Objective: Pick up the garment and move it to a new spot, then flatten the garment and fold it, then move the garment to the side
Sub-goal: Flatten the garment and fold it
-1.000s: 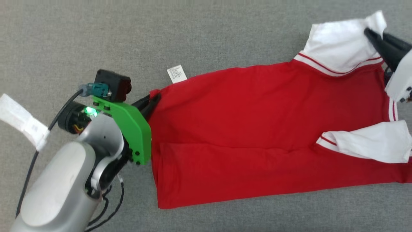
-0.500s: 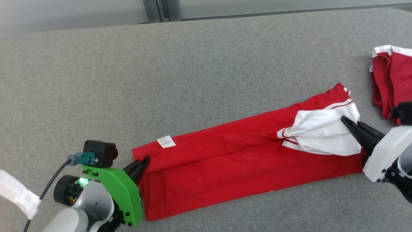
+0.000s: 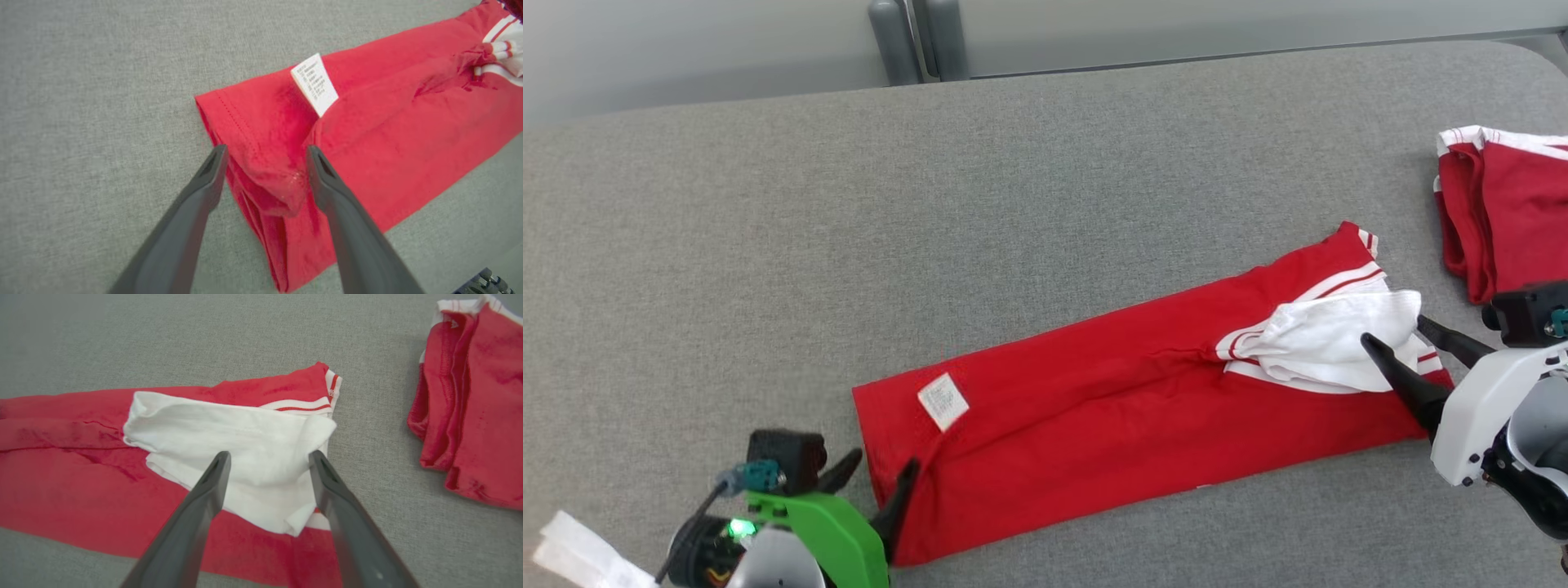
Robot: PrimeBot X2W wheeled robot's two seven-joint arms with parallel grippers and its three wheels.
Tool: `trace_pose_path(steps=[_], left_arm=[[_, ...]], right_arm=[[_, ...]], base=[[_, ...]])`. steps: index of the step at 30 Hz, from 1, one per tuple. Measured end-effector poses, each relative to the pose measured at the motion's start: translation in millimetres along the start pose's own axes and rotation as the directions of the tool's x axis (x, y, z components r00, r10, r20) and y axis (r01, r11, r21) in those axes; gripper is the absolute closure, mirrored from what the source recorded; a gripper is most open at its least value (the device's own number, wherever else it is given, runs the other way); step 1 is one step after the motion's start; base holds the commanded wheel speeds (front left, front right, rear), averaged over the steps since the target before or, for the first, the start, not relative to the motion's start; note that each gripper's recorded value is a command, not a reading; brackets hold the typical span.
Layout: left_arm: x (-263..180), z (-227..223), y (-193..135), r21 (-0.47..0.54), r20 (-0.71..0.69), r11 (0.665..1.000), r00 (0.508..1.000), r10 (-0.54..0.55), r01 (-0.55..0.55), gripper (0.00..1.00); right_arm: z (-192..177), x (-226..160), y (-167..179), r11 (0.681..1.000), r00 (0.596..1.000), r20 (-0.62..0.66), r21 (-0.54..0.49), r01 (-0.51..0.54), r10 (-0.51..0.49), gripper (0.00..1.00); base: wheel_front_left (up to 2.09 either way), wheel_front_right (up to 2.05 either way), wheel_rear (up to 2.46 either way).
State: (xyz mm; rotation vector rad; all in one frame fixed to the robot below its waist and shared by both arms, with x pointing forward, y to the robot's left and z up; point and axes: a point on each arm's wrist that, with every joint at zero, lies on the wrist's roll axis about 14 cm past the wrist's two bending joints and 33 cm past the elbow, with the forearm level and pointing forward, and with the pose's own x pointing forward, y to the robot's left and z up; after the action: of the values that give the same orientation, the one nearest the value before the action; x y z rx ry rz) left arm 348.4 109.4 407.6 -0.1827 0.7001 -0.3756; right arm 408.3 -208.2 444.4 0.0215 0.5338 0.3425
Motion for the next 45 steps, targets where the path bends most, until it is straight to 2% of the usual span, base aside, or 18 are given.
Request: trace_pose_path(steps=[2, 4, 8, 11, 14, 18, 25, 33, 34, 35, 36, 39, 41, 45], left_arm=[[-5.4, -23.7, 5.7, -0.019, -0.052, 0.999, 0.998, 0.036, -0.037, 0.0], [-10.6, -26.6, 22.0, -0.037, -0.022, 0.993, 0.993, 0.114, -0.115, 0.0], [-24.0, 3.5, 57.7, -0.074, 0.202, 0.954, 0.933, 0.299, -0.29, 0.0], [-28.4, 8.8, 61.3, -0.096, 0.293, 0.939, 0.893, 0.343, -0.329, 0.0], [-27.3, 12.9, 58.4, -0.116, 0.358, 0.934, 0.863, 0.356, -0.338, 0.0], [-21.1, 15.7, 53.9, -0.153, 0.403, 0.93, 0.838, 0.368, -0.335, 0.0], [-18.5, -0.1, 56.5, -0.178, 0.383, 0.92, 0.836, 0.392, -0.349, 0.0], [-22.7, -1.7, 63.9, -0.199, 0.392, 0.908, 0.819, 0.418, -0.368, 0.0], [-23.3, -1.2, 64.0, -0.198, 0.396, 0.908, 0.818, 0.418, -0.369, 0.0], [-24.0, -1.1, 63.9, -0.2, 0.398, 0.908, 0.816, 0.419, -0.368, 0.0], [-24.7, 0.0, 63.3, -0.203, 0.404, 0.908, 0.814, 0.418, -0.366, 0.0], [-29.4, 6.4, 64.1, -0.216, 0.429, 0.905, 0.797, 0.426, -0.368, 0.0], [-33.1, 10.1, 63.8, -0.22, 0.446, 0.903, 0.786, 0.429, -0.368, 0.0], [-39.2, 3.5, 59.1, -0.213, 0.448, 0.905, 0.786, 0.425, -0.368, 0.0]], right_arm=[[0.2, -1.4, -2.6, 1.0, 1.0, -0.002, 0.002, 0.006, -0.006, 0.0], [1.4, -4.6, -9.0, 1.0, 1.0, 0.0, 0.004, 0.024, -0.024, 0.0], [7.6, -11.4, -29.2, 0.996, 0.997, 0.008, 0.025, 0.082, -0.083, 0.0], [10.8, -12.4, -42.4, 0.992, 0.992, -0.005, 0.025, 0.123, -0.122, 0.0], [16.8, -6.0, -47.8, 0.989, 0.99, -0.007, 0.021, 0.144, -0.144, 0.0], [5.5, 17.2, -32.6, 0.993, 0.991, -0.08, 0.047, 0.11, -0.106, 0.0], [-41.0, 33.1, -33.8, 0.992, 0.95, -0.288, -0.003, 0.125, -0.121, 0.0], [-59.2, 44.2, -16.1, 0.996, 0.924, -0.379, 0.05, 0.072, -0.048, 0.0], [-59.9, 45.7, -10.9, 0.996, 0.923, -0.385, 0.069, 0.058, -0.027, 0.21], [-58.4, 47.6, -4.4, 0.995, 0.924, -0.383, 0.089, 0.036, 0.001, 0.65], [-57.0, 49.2, 1.8, 0.994, 0.925, -0.379, 0.111, 0.016, 0.027, 1.0], [-44.4, 51.6, 8.5, 0.986, 0.944, -0.324, 0.163, -0.014, 0.067, 1.0], [-33.0, 50.5, 1.0, 0.979, 0.957, -0.284, 0.203, -0.003, 0.062, 1.0], [0.6, 33.3, -48.3, 0.97, 0.978, -0.204, 0.222, 0.097, -0.052, 1.0]], base=[[0.0, 0.0, 0.0], [0.0, 0.0, 0.0], [0.0, 0.0, 0.0], [0.0, 0.0, 0.0], [0.0, 0.0, 0.0], [0.0, 0.0, 0.0], [0.0, 0.0, 0.0], [0.0, 0.0, 0.0], [0.0, 0.0, 0.0], [0.0, 0.0, 0.0], [0.0, 0.0, 0.0], [0.0, 0.0, 0.0], [0.0, 0.0, 0.0], [0.0, 0.0, 0.0]])
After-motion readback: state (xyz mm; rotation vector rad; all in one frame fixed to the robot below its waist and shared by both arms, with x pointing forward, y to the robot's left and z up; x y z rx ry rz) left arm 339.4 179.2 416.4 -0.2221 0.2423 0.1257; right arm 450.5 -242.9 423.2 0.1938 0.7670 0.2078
